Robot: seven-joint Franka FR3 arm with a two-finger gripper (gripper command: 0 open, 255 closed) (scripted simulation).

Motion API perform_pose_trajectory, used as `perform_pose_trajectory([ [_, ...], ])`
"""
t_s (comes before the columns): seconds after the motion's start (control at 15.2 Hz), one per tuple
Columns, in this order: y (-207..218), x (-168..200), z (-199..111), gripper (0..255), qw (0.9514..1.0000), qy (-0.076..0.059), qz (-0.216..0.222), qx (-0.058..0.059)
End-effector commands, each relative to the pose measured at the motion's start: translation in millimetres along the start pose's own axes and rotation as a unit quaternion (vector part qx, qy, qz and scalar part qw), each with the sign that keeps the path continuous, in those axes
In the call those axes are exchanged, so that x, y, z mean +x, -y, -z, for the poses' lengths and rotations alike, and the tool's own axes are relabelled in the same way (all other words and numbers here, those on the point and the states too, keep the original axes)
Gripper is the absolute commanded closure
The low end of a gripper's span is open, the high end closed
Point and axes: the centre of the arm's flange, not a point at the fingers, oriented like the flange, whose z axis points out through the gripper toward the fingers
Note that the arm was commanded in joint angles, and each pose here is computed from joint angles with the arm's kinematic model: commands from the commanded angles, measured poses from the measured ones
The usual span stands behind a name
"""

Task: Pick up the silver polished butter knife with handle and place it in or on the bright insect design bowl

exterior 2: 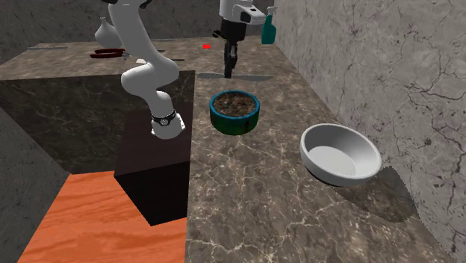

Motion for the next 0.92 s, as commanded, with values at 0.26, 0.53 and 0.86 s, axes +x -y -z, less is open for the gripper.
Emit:
perform_pose_trajectory([
  [0.26, 3.8, 2.5, -30.1, 255, 1.0000, 0.000, 0.000, 0.000],
  [0.53, 4.6, 5.4, -51.0, 255, 1.0000, 0.000, 0.000, 0.000],
  [0.86, 5.7, 9.5, -79.9, 255, 1.0000, 0.000, 0.000, 0.000],
])
